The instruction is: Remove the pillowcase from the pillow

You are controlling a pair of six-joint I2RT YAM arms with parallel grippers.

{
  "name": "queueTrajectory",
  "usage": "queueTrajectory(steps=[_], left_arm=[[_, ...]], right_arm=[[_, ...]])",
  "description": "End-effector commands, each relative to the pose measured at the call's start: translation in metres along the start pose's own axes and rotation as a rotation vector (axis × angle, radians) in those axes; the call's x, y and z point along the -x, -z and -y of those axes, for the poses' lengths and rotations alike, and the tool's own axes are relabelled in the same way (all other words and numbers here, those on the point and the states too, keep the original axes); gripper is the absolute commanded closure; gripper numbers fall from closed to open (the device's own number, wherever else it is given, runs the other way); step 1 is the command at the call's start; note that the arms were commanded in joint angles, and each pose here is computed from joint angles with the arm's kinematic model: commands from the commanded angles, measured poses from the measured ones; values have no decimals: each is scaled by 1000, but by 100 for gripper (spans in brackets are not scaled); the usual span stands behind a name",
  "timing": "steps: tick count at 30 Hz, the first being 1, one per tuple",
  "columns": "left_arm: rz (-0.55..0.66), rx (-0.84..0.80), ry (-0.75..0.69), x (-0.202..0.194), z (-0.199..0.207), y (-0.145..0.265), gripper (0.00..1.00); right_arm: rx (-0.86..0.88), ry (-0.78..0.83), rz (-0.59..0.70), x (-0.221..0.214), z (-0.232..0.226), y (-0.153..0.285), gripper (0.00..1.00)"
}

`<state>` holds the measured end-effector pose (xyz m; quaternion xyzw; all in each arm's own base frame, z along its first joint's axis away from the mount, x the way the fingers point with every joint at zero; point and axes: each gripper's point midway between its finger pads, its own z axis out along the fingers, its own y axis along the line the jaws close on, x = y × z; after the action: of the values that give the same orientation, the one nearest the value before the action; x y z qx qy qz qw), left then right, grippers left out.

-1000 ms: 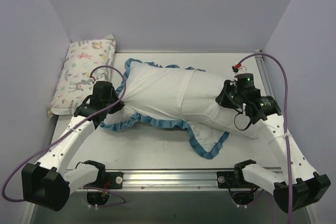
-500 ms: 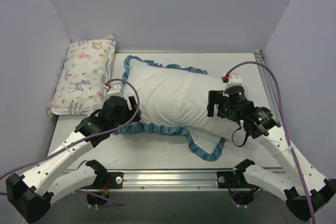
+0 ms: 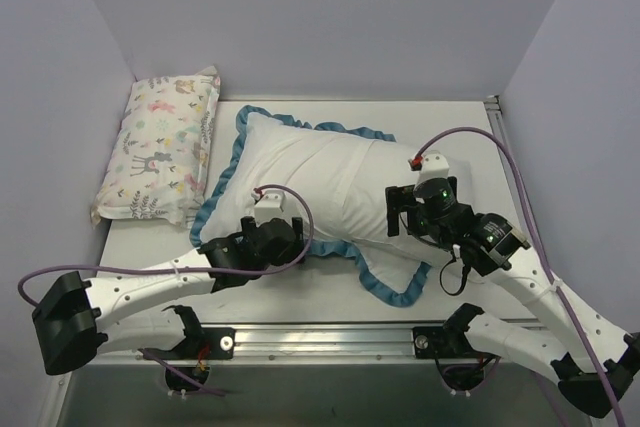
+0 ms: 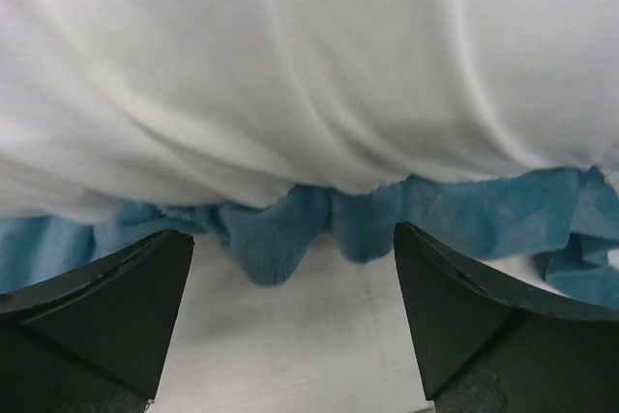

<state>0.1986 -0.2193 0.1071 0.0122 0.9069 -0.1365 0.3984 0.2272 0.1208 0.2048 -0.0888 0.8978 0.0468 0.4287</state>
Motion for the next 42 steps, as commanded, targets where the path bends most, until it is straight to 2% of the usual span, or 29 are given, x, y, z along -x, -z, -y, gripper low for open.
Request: queueTrajectory(steps=[1, 4, 6, 7, 8, 11, 15, 19, 20, 22, 23, 26, 27, 29, 30, 32, 33, 34, 35, 38, 42], left_arm=[[165, -38, 100, 35, 24, -15, 7], [201, -27, 98, 37, 24, -27, 8], [214, -35, 94, 42, 30, -36, 17], [204, -21, 81, 41, 29, -38, 41], [199, -10, 72, 42, 30, -39, 60], [193, 17, 37, 43, 29, -36, 100], [274, -30, -9, 72, 46, 3, 100], [361, -51, -118, 106, 70, 59, 100], [408, -102, -126, 129, 91, 87, 100], [469, -117, -148, 154, 104, 114, 100], [511, -144, -144, 179, 117, 137, 100], [542, -125, -150, 218, 122, 155, 100], [567, -104, -93, 250, 121, 157, 100], [488, -132, -93, 258, 126, 130, 100], [492, -91, -58, 276, 110, 116, 100], [425, -118, -38, 276, 107, 87, 100], [387, -100, -17, 276, 98, 64, 100], [367, -64, 15, 278, 76, 39, 100], [335, -99, 15, 273, 76, 26, 100], [229, -59, 14, 251, 53, -30, 100], [155, -8, 4, 231, 37, -63, 100]], right_arm=[[-74, 31, 17, -4, 8, 6, 11], [-84, 45, 2, -12, 4, 2, 11], [-95, 48, -4, -15, 3, 0, 11], [-105, 52, -4, -16, 4, -1, 12], [-107, 58, -6, -17, 4, -1, 12], [-93, 72, -8, -20, 0, -1, 13], [-98, 73, 27, -12, 2, 7, 13], [-88, 49, 115, 34, 5, 40, 13], [-89, 54, 134, 43, 7, 47, 13], [-104, 51, 171, 62, 12, 62, 13], [-94, 27, 220, 83, 13, 77, 13], [-108, 19, 298, 118, 19, 101, 10], [-119, 41, 297, 123, 18, 100, 9], [-126, 40, 305, 133, 18, 101, 7], [-149, 44, 277, 133, 20, 91, 7], [-112, 32, 231, 127, 14, 76, 7], [-108, 42, 175, 112, 11, 58, 7], [-113, 10, 174, 112, 15, 47, 7], [-80, 7, 149, 104, 10, 36, 6], [-89, -27, 57, 72, 18, -10, 5], [-28, -142, -32, 43, 22, -54, 5]])
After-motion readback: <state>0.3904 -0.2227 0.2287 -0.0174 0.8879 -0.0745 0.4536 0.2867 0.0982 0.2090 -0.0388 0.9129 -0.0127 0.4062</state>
